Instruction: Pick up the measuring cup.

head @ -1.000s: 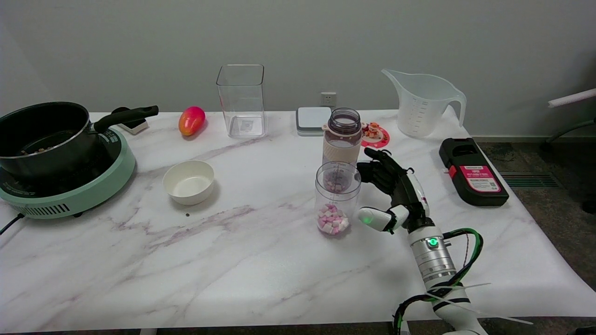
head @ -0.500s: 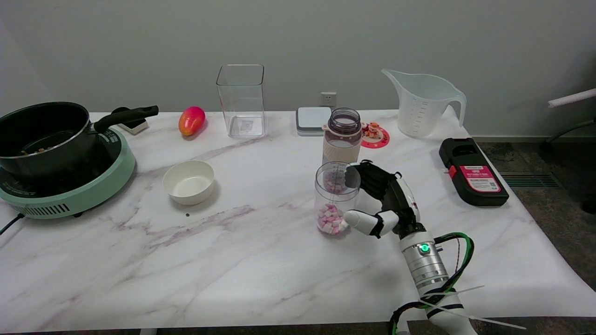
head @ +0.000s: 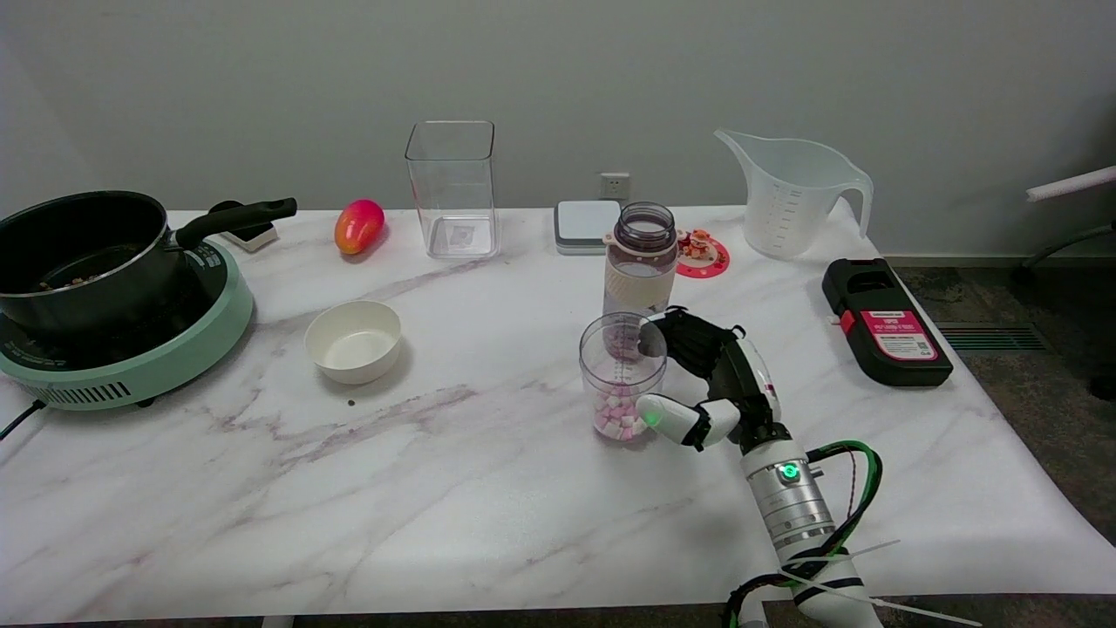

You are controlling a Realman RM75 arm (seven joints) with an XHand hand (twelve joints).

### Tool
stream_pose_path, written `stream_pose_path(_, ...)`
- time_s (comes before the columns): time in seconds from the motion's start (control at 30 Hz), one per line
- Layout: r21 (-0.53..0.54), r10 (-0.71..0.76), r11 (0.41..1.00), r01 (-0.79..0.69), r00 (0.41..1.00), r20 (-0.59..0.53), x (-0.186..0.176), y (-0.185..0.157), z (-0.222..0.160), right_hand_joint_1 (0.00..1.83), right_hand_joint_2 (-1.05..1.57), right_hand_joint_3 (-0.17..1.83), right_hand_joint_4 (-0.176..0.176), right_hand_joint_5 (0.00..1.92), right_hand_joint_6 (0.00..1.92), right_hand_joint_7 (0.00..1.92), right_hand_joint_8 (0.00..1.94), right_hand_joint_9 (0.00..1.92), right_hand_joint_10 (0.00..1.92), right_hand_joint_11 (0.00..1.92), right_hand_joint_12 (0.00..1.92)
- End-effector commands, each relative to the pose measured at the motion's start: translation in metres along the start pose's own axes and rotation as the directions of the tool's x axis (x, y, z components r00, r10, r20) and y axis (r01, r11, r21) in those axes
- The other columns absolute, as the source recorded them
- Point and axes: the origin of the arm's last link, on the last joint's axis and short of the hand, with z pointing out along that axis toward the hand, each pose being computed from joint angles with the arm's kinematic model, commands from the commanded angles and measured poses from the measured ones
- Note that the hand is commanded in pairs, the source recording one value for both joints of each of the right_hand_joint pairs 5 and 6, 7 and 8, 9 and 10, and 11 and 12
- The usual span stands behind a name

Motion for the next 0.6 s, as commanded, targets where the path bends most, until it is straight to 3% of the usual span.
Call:
stream_pose_path(0.03, 0.007, -0.004, 1.000, 0.004, 1.000, 0.017, -0.0009, -0.0008, 0.0096, 1.12, -0.25, 0.99, 0.000, 0.82, 0.82, 0.69, 0.69, 0.63, 0.63, 0.66, 0.66)
stream_pose_path(0.27, 0.003, 0.008, 1.000, -0.008, 1.000, 0.017, 0.0023, 0.0016, 0.0111, 1.13, -0.34, 1.05, 0.000, 0.60, 0.60, 0.65, 0.65, 0.62, 0.62, 0.66, 0.66)
stream_pose_path(0.6, 0.005, 0.027, 1.000, -0.027, 1.000, 0.014, 0.0032, 0.0017, 0.0107, 1.13, -0.40, 1.07, 0.000, 0.43, 0.43, 0.62, 0.62, 0.60, 0.60, 0.66, 0.66)
